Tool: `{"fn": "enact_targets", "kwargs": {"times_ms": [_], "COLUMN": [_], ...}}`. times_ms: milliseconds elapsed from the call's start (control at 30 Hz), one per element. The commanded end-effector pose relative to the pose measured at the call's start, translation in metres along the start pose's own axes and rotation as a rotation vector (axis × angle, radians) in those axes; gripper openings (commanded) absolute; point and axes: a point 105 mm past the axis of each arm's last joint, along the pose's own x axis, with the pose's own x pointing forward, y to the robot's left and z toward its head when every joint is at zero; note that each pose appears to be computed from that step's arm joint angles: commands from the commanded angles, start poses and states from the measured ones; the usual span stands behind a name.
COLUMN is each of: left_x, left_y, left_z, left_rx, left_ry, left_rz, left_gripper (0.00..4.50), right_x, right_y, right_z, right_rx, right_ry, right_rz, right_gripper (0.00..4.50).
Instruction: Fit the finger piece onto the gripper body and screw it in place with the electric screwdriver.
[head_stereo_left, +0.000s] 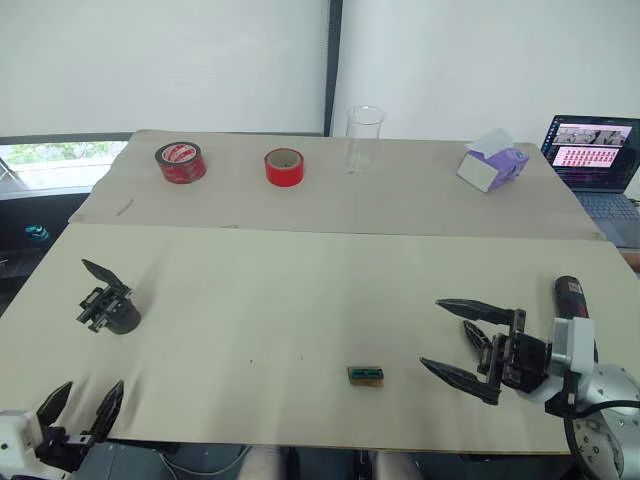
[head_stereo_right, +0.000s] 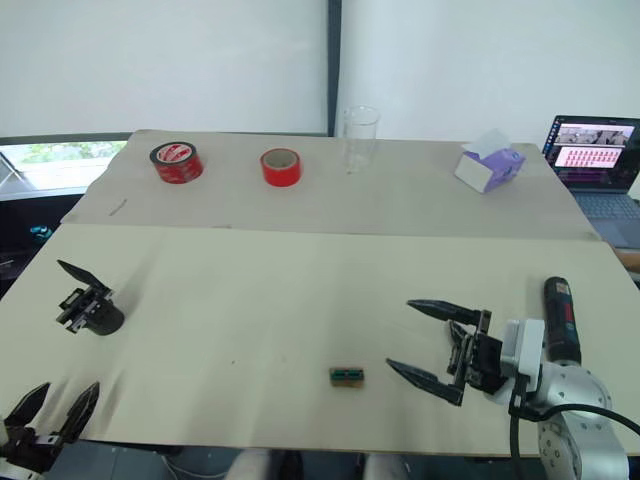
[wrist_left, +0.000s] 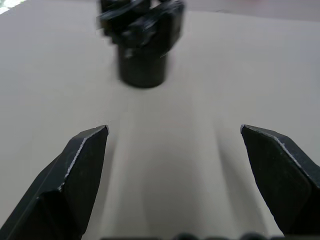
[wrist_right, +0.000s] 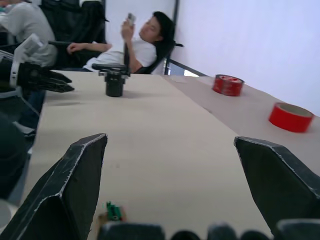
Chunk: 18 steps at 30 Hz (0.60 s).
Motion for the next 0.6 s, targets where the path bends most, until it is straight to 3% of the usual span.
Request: {"fn": "enact_targets", "kwargs": {"times_ms": [33, 267, 367, 600], "left_x": [0.005, 0.045, 0.070, 0.097], "left_y": [0.005, -0.001, -0.003, -0.002], "left_z": [0.021, 0.033, 0.025, 0.014], "left_rx": [0.024, 0.044, 0.085, 0.089], "left_ry": [-0.083, -0.077, -0.009, 0.035], "left_rz": [0.028, 0.007, 0.018, 0.083], "left_gripper": [4.50, 4.50, 4.50, 4.50], "right_x": [-0.004, -0.008, -0.010, -0.021], "right_y": [0.003, 0.001, 0.003, 0.005], "right_z": [0.004, 0.003, 0.001, -0.007], "right_rx": [-0.034, -0.014, -0.012, -0.024], "right_ry": [-0.022, -0.010, -0.007, 0.018], "right_rz": [0.020, 0.022, 0.021, -0.014], "right_gripper": [4.47, 4.47, 4.47, 4.47]}}
